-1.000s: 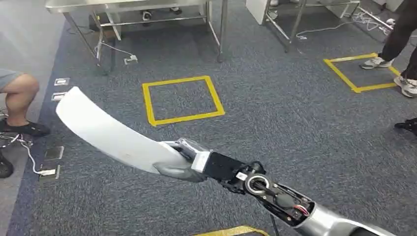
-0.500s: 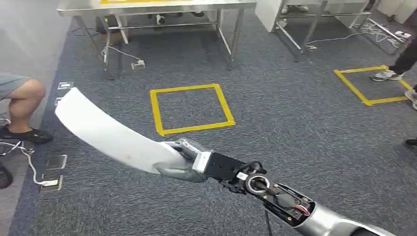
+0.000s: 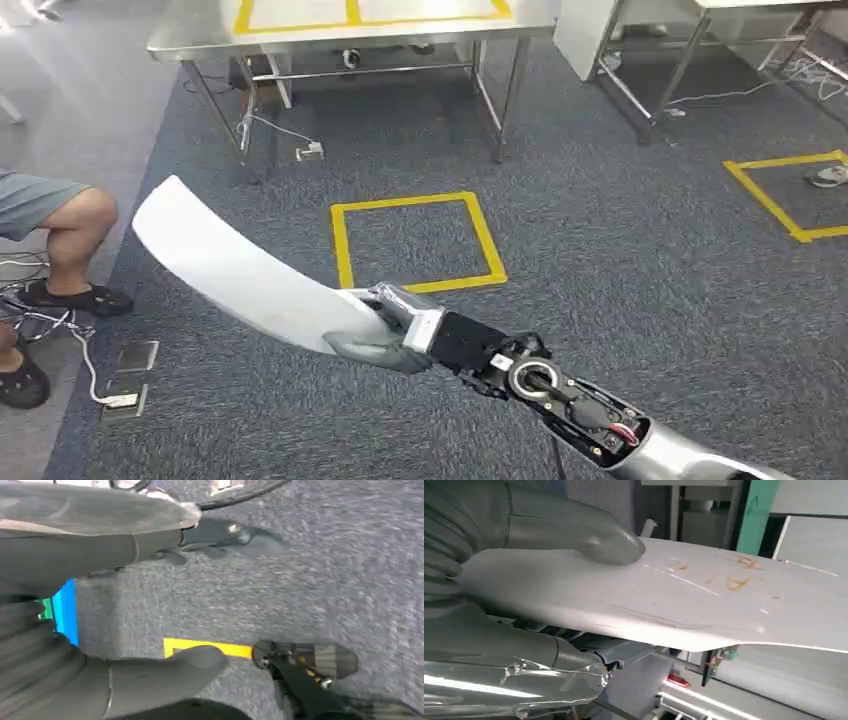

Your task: Take the parts from the cabinet and place them on the table.

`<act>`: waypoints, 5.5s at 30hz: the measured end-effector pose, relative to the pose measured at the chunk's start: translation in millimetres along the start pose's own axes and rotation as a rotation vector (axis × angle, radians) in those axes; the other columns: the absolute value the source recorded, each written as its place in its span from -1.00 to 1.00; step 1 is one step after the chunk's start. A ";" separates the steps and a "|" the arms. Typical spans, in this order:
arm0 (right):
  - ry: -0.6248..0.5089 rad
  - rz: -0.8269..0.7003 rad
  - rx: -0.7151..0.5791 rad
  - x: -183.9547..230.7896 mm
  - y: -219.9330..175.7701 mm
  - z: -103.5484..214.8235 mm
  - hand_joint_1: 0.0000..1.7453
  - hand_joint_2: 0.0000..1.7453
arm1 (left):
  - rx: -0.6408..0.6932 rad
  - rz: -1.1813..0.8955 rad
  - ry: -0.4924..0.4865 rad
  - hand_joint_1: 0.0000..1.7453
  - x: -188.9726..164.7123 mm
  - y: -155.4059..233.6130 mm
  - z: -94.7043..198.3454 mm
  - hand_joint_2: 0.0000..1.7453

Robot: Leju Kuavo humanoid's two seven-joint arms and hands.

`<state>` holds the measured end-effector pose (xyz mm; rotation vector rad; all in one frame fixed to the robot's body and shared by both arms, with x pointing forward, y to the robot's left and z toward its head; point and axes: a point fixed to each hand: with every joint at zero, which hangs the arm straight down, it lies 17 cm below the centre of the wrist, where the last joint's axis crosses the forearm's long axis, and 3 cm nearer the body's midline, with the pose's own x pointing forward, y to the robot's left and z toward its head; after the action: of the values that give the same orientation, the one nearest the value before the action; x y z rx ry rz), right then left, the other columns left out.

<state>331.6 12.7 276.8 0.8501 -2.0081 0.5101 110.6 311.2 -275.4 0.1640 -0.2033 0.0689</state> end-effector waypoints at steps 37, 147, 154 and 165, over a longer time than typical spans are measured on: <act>0.008 -0.010 0.020 -1.9 4.3 0.7 0.98 1.00 | 0.012 0.015 0.013 -1.00 -12.0 6.5 -0.5 1.00; -0.014 0.036 -0.013 12.5 -7.7 2.1 0.98 1.00 | 0.018 -0.010 -0.021 -1.00 3.1 8.8 -1.2 1.00; -0.011 0.037 0.001 10.5 -6.3 0.7 0.98 1.00 | 0.021 -0.001 -0.019 -1.00 2.4 9.7 -1.3 1.00; 0.007 0.063 0.033 1.5 -8.5 -11.6 0.98 1.00 | 0.022 0.003 -0.018 -1.00 2.6 10.1 -1.4 1.00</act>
<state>343.8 13.7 284.5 0.8060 -2.0300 0.5825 112.6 321.5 -274.6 0.1862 -0.2210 0.0724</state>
